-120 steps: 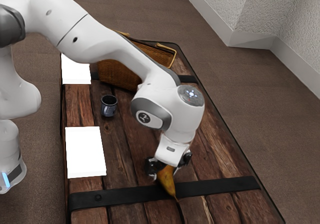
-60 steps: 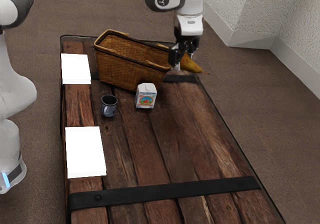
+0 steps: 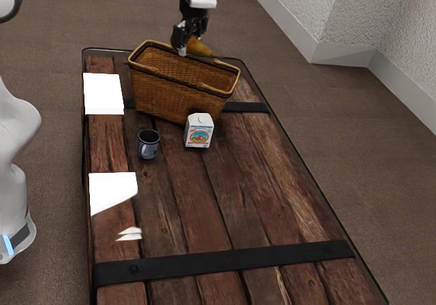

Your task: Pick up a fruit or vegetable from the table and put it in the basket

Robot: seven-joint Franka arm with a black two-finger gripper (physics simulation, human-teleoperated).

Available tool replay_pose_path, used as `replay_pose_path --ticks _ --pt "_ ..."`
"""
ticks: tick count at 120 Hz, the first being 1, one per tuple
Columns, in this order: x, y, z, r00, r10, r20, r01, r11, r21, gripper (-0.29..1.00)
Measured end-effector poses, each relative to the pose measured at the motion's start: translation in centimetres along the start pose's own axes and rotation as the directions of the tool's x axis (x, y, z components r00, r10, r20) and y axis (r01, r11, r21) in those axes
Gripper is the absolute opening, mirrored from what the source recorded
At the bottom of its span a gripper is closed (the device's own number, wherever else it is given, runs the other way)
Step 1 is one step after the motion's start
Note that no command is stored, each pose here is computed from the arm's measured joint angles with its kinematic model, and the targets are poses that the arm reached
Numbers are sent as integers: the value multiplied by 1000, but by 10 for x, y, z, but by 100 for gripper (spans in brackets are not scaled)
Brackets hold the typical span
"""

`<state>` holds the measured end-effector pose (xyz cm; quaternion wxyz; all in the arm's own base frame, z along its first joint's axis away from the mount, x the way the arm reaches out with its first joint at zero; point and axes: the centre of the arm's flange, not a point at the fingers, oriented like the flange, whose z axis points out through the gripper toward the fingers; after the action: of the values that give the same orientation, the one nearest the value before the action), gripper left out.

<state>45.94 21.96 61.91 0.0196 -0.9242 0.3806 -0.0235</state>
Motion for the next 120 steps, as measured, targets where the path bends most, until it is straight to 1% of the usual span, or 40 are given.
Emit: replay_pose_path --ticks 24,59,82,90,98,108,120 --pt "5 3 27 998 54 30 -53 998 -30 36" --pt "11 0 34 995 95 38 -95 995 -17 35" --pt "23 -9 48 992 102 76 -102 995 -12 34" --pt "23 -11 47 992 105 76 -105 994 -8 48" --pt "23 -12 47 991 109 73 -109 994 -6 56" --pt "23 -12 46 991 116 70 -116 993 -5 62" --pt "27 -12 38 990 127 62 -128 992 5 66"
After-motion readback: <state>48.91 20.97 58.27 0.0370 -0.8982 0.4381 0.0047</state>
